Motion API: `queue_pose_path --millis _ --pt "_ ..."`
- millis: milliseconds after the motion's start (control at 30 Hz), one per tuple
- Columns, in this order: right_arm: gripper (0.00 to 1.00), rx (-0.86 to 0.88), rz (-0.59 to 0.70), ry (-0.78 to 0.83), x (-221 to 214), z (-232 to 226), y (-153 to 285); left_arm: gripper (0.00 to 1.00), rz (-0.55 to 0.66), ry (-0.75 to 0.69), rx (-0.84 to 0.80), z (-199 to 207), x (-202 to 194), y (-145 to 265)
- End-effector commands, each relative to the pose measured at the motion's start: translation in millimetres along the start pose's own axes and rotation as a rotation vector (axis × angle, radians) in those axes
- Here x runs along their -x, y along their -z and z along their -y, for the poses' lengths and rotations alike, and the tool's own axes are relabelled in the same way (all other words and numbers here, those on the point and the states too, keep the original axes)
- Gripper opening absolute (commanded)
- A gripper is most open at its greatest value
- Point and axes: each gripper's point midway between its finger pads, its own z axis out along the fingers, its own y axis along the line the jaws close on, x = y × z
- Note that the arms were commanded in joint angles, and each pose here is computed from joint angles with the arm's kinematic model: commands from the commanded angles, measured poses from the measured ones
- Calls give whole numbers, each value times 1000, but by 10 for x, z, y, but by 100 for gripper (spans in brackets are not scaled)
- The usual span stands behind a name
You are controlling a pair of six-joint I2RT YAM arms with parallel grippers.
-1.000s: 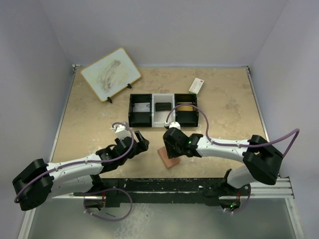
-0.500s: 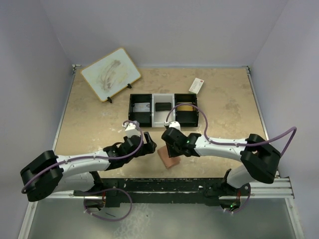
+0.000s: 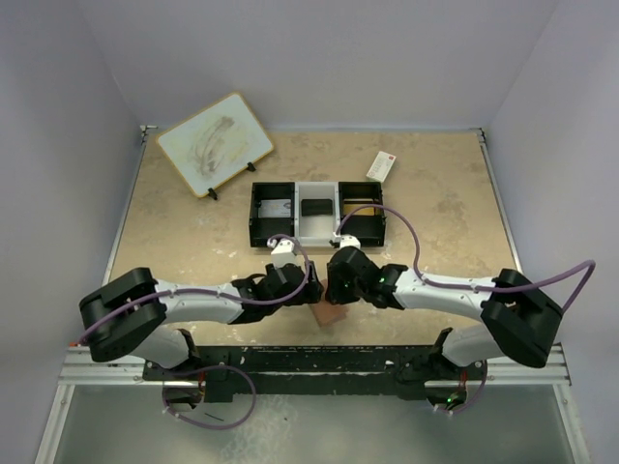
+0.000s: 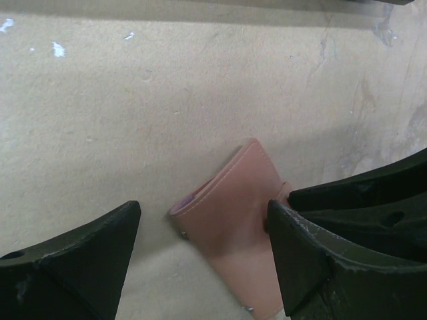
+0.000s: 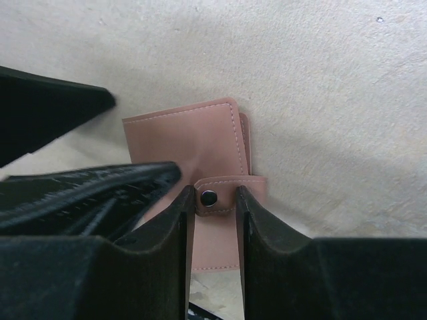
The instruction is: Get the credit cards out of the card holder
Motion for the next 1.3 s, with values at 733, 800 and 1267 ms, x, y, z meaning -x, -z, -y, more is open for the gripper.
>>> queue_pose_path --millis 733,800,1267 --pt "8 97 60 -122 182 247 147 44 -40 -96 89 -43 -129 -79" --pt "12 30 98 -79 279 358 155 44 -35 -98 86 -23 -109 -80" --pt "28 -62 70 -17 399 434 147 45 -11 -126 110 2 -9 -77"
